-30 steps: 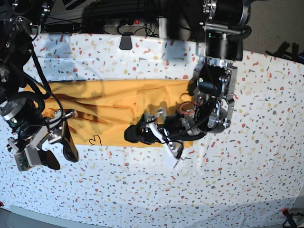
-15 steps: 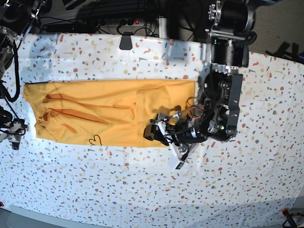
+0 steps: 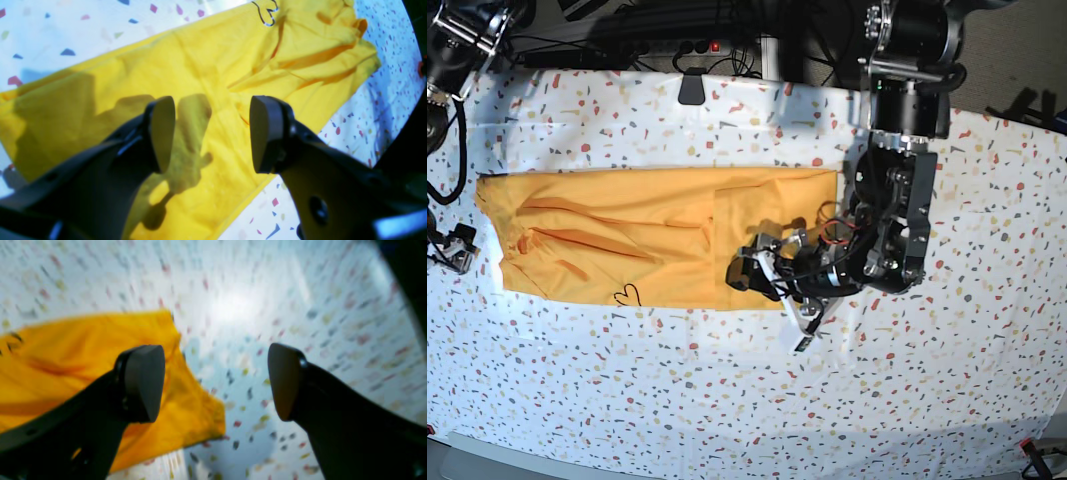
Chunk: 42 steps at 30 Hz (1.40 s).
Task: Fold the T-shirt properly
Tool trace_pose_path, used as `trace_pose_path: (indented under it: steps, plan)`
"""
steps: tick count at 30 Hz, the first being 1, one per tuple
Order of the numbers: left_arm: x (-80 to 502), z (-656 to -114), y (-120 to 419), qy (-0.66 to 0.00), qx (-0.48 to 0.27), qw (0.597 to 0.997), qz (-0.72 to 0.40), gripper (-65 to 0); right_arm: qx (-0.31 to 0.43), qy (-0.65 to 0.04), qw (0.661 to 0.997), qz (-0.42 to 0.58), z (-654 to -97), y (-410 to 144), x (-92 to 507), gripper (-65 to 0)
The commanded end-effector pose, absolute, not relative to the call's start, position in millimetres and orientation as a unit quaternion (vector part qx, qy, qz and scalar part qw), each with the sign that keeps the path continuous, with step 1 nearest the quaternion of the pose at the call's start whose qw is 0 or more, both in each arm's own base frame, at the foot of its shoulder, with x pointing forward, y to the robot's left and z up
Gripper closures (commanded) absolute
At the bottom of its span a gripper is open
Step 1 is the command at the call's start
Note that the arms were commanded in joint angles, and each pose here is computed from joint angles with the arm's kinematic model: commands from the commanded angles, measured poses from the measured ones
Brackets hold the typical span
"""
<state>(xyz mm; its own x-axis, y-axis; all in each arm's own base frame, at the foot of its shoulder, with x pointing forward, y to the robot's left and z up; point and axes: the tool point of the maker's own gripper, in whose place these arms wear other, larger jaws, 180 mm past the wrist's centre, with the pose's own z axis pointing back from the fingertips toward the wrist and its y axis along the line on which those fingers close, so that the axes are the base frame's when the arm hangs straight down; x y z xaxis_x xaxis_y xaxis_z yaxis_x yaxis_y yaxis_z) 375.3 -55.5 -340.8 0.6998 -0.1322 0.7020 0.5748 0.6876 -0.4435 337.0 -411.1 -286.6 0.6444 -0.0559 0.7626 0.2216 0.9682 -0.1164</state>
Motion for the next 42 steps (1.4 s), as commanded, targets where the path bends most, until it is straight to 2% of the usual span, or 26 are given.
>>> trace_pose_path:
  steps: [1,7,11,18,25,34,39,42]
  plan:
    - [386,-320,-61,-0.356,-0.346,0.843,-0.209,-34.4,-0.095,-0.446,0.887,-0.073,-263,-424,351,-47.1]
    - [386,-320,-61,-0.356,-0.346,0.842,-0.209,-34.4,0.045,-0.428,0.896,-0.109,-291,-444,367,-47.0]
    - [382,-325,-60,-0.339,-0.342,0.849,-0.216,-34.4,0.1,-0.401,0.894,-0.174,-309,-457,365,-47.0]
    - [378,-332,-57,-0.315,-0.335,0.864,-0.205,-34.4,0.107,-0.334,0.923,-0.16,-347,-441,356,-46.0]
    - [376,-337,-51,-0.307,-0.327,0.869,-0.208,-34.4,0.095,-0.32,0.936,-0.108,-368,-416,364,-46.0]
    - [379,-342,-34,-0.305,-0.31,0.876,-0.208,-34.4,0.146,-0.292,0.941,-0.094,-401,-356,372,-46.0]
    - [378,-345,-27,-0.302,-0.303,0.88,-0.208,-34.4,0.167,-0.228,0.955,-0.085,-414,-341,354,-46.0]
    - [370,-350,-27,-0.279,-0.304,0.885,-0.214,-34.4,0.205,-0.207,0.952,-0.093,-410,-331,347,-46.0]
